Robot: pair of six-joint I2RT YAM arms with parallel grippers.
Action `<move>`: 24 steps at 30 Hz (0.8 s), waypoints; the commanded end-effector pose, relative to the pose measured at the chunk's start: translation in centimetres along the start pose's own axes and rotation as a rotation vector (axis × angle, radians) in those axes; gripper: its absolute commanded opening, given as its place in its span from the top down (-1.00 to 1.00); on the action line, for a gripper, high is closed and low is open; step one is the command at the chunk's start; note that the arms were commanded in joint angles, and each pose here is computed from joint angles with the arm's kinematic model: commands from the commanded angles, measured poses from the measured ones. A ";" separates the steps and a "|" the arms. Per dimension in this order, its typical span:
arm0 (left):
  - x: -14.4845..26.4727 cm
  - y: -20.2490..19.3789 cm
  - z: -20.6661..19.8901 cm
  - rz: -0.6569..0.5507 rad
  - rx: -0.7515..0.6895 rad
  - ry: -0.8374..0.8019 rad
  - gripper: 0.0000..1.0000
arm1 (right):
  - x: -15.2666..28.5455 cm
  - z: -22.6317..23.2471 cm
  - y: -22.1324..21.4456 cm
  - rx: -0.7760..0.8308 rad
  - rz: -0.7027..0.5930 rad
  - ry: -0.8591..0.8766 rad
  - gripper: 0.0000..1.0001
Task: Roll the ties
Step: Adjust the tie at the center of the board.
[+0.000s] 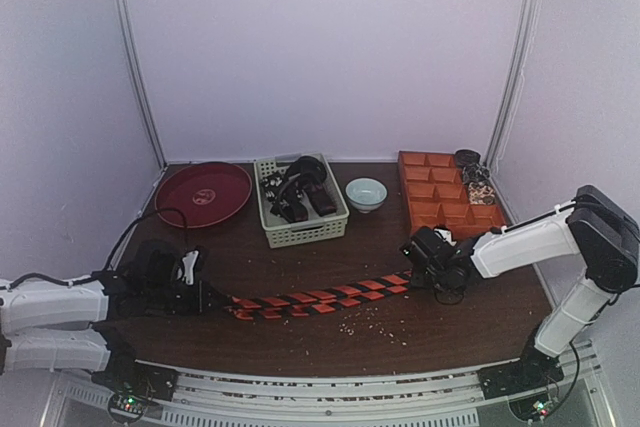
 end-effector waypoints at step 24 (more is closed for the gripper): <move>-0.6 4.7 -1.3 -0.056 -0.084 0.115 0.41 | 3.0 0.6 4.2 -0.025 -0.036 0.014 0.40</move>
Point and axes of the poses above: each gripper's point midway between its finger pads, its own x axis back along the fingers, its own z axis along the line the jaws close on, y = z × x, the point moved 8 cm from there along x, back along the fingers, and after that the axes turned 12 degrees about -x, right-handed, at the moved point
